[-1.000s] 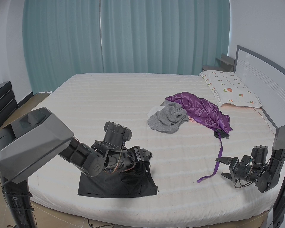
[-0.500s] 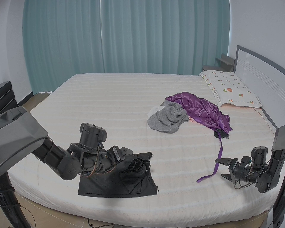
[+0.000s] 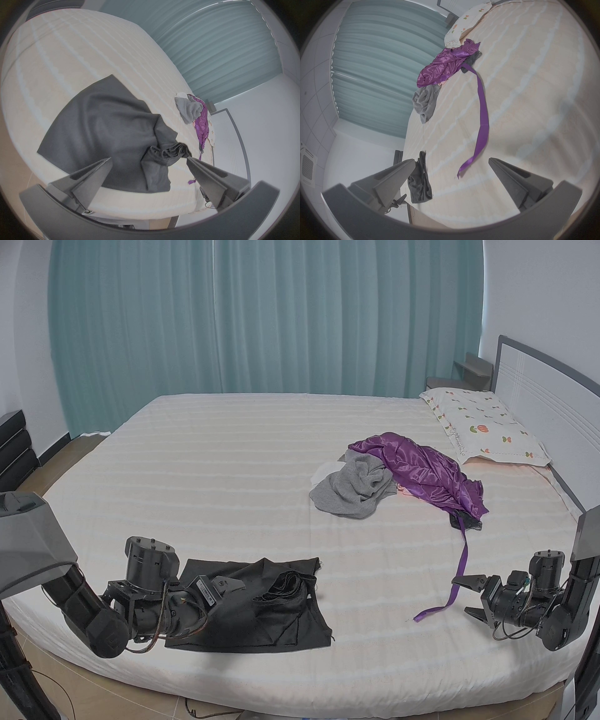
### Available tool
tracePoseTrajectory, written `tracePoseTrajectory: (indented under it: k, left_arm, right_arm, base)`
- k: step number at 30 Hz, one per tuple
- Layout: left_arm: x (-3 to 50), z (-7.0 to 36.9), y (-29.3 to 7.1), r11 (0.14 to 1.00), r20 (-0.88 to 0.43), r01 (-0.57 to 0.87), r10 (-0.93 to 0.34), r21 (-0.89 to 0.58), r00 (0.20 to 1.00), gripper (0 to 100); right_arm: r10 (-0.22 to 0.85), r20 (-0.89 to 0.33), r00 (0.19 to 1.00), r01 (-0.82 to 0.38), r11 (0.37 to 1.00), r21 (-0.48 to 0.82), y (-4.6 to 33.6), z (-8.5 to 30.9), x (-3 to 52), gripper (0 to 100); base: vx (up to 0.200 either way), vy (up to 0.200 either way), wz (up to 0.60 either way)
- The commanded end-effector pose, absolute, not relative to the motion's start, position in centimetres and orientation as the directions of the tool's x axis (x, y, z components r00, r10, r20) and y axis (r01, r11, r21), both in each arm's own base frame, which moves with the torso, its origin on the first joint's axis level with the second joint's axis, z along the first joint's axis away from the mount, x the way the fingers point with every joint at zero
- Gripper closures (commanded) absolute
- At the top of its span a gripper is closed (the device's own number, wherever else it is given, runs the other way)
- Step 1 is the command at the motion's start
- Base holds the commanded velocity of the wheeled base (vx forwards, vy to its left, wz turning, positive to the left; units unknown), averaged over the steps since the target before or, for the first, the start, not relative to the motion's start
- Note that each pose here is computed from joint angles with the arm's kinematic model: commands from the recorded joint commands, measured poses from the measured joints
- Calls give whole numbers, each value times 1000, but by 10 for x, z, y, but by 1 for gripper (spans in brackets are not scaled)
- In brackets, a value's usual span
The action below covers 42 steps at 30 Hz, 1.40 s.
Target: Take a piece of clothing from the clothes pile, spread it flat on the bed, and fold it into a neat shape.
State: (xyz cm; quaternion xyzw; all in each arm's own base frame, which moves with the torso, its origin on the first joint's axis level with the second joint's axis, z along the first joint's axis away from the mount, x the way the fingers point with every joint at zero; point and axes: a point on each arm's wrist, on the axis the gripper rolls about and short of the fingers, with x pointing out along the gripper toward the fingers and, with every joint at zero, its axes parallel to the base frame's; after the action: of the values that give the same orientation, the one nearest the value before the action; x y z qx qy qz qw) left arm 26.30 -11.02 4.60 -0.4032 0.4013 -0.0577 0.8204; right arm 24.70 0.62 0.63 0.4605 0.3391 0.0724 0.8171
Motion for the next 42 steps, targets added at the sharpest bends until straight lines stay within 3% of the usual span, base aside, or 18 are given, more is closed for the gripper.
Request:
tracePoseTrajectory:
  k: [1,9,14,17,23,35,42]
  left_arm:
    - [252,38,-102,672,-639,-260,-407,-694,653,0]
    - [242,25,-83,638,-653,-305,-421,-707,630,0]
    - [239,26,-70,572,-640,-363,-412,-736,648,0]
    - [231,21,-62,553,-656,-394,-427,-734,623,0]
    - [235,22,-52,518,-620,-380,-442,-766,648,0]
    - [234,22,-51,512,-615,-374,-462,-773,639,0]
    - [228,22,-48,507,-619,-384,-457,-771,638,0]
  right_arm:
    - [438,-498,748,201,565,800,8,3,243,0]
    - [459,-510,727,202,567,798,15,1,240,0]
    - [480,-522,705,192,579,792,25,0,236,0]
    - [473,-525,708,199,580,790,23,0,235,0]
    - [432,-506,746,202,578,791,13,6,231,0]
    - [429,-504,750,203,575,793,12,4,228,0]
    - [447,-517,730,204,580,789,17,-2,225,0]
  base:
    - [0,0,0]
    - [0,0,0]
    - [0,0,0]
    - [0,200,0]
    - [0,200,0]
    - [0,200,0]
    - [0,0,0]
